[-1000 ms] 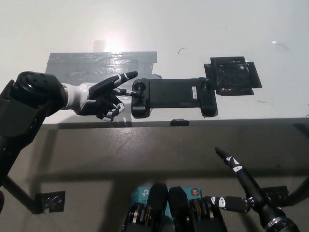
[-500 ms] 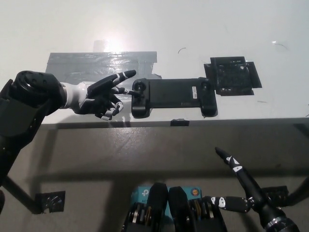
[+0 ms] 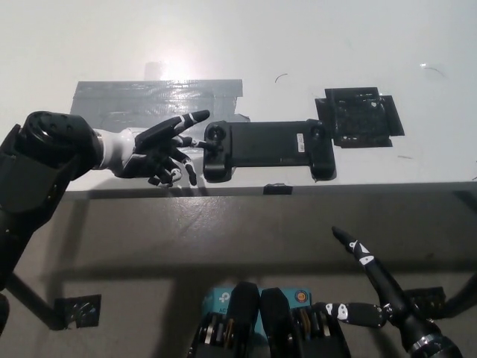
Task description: A controller is being placed at the center of the desk near the left hand and the robot uses its left hand's index finger to press a button at the left area of the controller
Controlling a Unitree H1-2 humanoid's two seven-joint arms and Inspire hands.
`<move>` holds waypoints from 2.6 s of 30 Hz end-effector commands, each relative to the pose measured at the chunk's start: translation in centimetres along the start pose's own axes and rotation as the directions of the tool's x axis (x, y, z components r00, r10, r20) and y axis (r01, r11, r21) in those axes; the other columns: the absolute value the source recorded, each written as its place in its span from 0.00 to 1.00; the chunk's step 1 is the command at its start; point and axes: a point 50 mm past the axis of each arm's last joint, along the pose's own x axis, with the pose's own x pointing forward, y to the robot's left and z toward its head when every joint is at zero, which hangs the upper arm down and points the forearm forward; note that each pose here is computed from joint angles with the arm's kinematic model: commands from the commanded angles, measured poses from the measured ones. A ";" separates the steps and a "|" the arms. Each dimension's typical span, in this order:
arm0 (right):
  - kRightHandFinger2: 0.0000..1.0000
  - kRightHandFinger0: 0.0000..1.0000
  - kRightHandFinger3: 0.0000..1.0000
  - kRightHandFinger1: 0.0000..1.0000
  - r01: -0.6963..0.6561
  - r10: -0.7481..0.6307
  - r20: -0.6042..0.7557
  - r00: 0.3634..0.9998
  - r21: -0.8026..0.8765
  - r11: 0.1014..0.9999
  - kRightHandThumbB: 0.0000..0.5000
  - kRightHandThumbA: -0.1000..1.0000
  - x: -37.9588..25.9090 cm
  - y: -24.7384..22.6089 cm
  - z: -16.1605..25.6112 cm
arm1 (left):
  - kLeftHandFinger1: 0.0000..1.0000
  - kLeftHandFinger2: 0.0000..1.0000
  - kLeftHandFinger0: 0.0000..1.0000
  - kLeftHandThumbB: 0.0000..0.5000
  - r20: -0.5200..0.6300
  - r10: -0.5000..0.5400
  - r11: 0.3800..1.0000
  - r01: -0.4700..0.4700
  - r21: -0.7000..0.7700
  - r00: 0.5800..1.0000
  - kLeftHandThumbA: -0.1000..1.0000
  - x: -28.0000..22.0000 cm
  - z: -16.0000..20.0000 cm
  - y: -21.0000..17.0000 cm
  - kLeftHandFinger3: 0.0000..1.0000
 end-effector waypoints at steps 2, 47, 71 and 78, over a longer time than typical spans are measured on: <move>1.00 1.00 1.00 1.00 0.008 -0.007 0.068 0.998 -0.021 1.000 0.57 1.00 1.0 -0.8 1.8 | 0.14 0.38 0.04 0.98 0.015 -0.014 0.999 0.013 0.037 1.000 1.00 0.0 1.8 -0.3 1.00; 1.00 1.00 1.00 1.00 -0.001 0.003 0.071 0.997 -0.024 1.000 0.60 1.00 1.2 -1.0 1.8 | 0.23 0.46 0.08 1.00 0.011 -0.033 0.999 0.033 0.005 0.999 1.00 0.8 -0.4 -1.6 1.00; 1.00 1.00 1.00 1.00 -0.007 0.008 0.061 0.998 -0.016 1.000 0.58 1.00 1.3 -0.9 1.3 | 0.00 0.29 0.00 0.86 0.472 -0.080 0.994 0.039 0.098 0.878 1.00 -9.9 12.8 0.1 1.00; 1.00 1.00 1.00 1.00 -0.018 0.019 0.051 0.999 -0.017 1.000 0.57 1.00 1.1 -0.4 1.4 | 0.00 0.30 0.00 0.82 0.457 -0.083 0.996 0.059 0.067 0.886 1.00 -10.0 9.9 -0.7 1.00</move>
